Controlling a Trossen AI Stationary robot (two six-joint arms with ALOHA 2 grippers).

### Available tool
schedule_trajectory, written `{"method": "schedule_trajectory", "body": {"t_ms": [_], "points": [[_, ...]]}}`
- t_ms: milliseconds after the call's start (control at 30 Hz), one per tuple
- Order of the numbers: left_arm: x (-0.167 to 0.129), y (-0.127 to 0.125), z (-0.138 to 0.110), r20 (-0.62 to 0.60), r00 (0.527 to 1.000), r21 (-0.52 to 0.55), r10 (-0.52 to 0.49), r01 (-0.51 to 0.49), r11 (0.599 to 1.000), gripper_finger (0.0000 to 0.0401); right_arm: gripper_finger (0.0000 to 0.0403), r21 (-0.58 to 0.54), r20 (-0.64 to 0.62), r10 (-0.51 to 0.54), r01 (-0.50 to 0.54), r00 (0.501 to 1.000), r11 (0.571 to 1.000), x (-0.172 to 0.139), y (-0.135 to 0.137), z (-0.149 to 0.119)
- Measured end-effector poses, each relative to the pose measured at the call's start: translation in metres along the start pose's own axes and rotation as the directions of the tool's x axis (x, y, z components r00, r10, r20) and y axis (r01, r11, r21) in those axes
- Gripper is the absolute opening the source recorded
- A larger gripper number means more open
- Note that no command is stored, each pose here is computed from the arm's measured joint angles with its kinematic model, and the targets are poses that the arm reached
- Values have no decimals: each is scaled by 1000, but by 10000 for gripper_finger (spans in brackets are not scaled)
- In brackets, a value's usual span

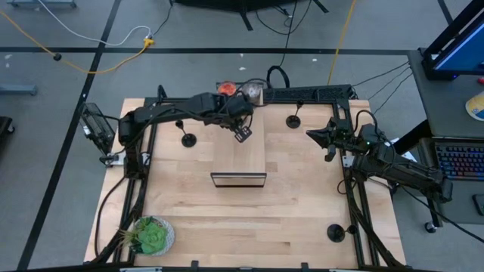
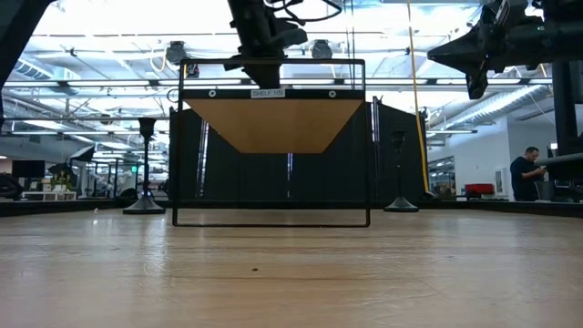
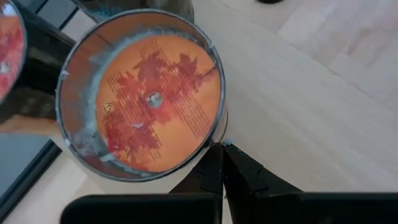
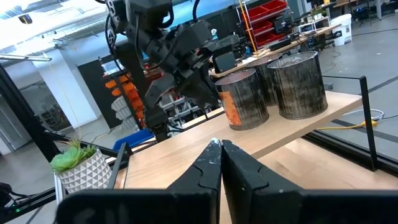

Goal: Pick & Place candle stick holders
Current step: Put the orange scented candle on the shelf, then put the left black candle holder on the shelf

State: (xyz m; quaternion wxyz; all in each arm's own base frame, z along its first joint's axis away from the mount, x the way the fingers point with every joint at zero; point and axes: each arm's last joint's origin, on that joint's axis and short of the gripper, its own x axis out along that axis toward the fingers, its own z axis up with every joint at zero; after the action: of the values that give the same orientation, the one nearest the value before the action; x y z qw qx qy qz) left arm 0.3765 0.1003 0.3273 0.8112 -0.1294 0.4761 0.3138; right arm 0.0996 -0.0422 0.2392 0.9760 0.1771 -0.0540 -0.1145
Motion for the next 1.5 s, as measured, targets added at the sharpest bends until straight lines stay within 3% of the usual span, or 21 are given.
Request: {"method": "schedule_trajectory", "body": {"t_ms": [267,400,500,667,867,1000,1133,1500], "points": [[4,14,4,-4,1000,-5,21,-21,1000,7,4,0,0,0,0,1000,1000,0,0,0],[1,13,4,-16,999,-16,-32,32,999,5,4,0,0,0,0,1000,1000,0,0,0],[-12,8,7,-3,994,-30,-108,108,994,17,4,0,0,0,0,1000,1000,0,0,0],[-53,11,9,59,991,-35,-123,125,992,14,4,0,0,0,0,1000,1000,0,0,0],[-91,37,-9,26,999,-115,33,-30,993,10,4,0,0,0,0,1000,1000,0,0,0],[-104,64,-28,-120,978,-268,170,-196,943,10,4,-1,1,0,0,1000,1000,0,0,0],[-108,82,-34,-123,985,-360,124,-161,919,4,4,-3,0,0,0,1000,1000,0,0,0],[-78,126,-68,-317,930,-440,186,-317,840,8,4,-3,0,0,0,1000,1000,0,0,0]]}}
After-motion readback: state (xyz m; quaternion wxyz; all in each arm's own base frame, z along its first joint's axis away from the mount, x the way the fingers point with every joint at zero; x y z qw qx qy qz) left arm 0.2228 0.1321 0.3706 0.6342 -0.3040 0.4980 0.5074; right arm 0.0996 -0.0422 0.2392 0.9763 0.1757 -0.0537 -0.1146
